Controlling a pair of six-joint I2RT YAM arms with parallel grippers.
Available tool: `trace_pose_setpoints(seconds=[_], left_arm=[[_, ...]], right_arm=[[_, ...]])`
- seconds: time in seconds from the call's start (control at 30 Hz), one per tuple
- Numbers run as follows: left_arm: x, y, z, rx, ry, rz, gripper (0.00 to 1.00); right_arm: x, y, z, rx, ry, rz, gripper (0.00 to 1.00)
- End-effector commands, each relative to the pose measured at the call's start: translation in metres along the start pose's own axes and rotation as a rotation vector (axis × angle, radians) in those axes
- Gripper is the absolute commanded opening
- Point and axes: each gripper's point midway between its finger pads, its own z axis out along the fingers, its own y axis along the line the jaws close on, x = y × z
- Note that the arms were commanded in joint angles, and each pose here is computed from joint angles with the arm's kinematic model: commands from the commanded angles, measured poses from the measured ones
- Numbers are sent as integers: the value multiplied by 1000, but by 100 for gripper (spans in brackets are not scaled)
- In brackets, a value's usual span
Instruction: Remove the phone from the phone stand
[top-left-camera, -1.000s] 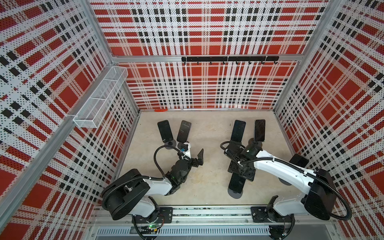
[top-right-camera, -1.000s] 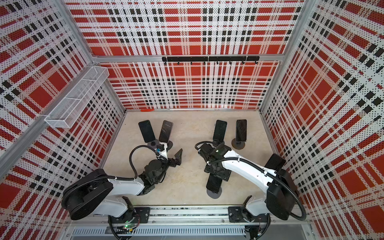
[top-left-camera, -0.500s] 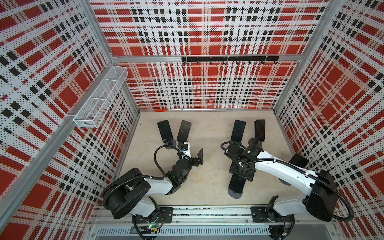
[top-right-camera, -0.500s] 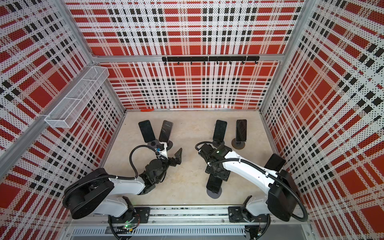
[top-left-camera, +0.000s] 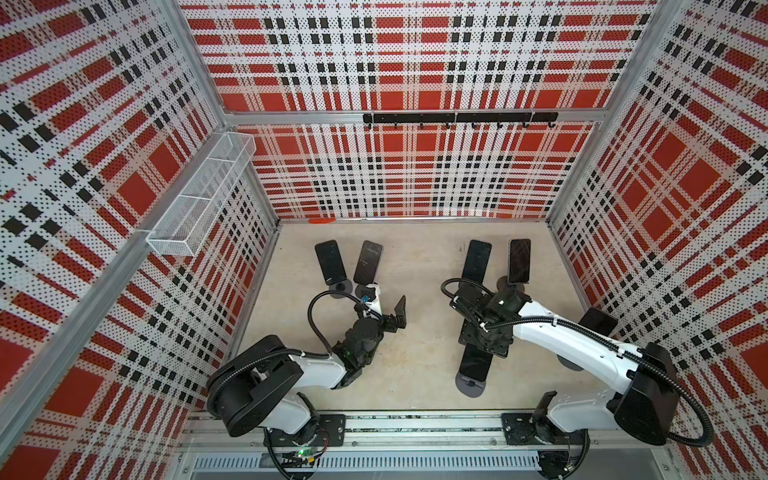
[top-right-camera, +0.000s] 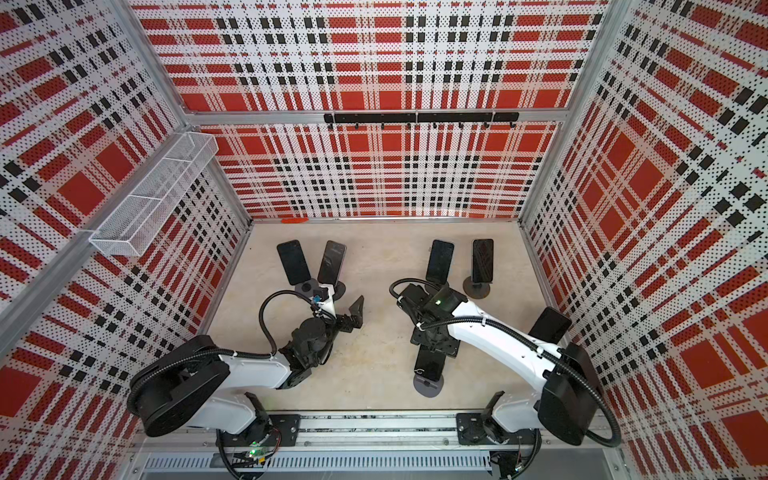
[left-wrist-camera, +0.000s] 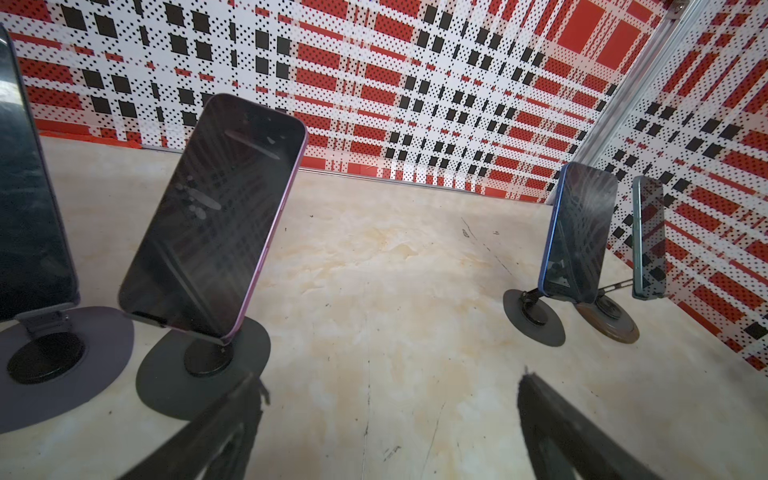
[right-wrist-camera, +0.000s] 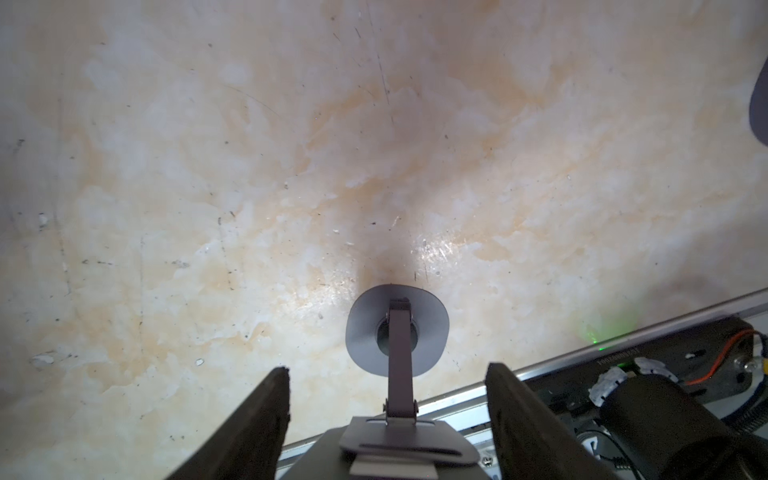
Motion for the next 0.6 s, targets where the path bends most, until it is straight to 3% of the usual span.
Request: trace_pose_setpoints(seconds=[0.0, 0.2, 0.57], left_arm=[[-5, -4, 4, -2, -12, -10, 98], [-3, -4, 5, -5, -7, -10, 98], [-3, -1, 8, -13, -4, -15, 98]], right_arm=[[-9, 7, -21, -47, -48, -46, 73], [-18, 14, -37, -68, -72, -110, 73], [-74, 44, -63, -122, -177, -186, 73]])
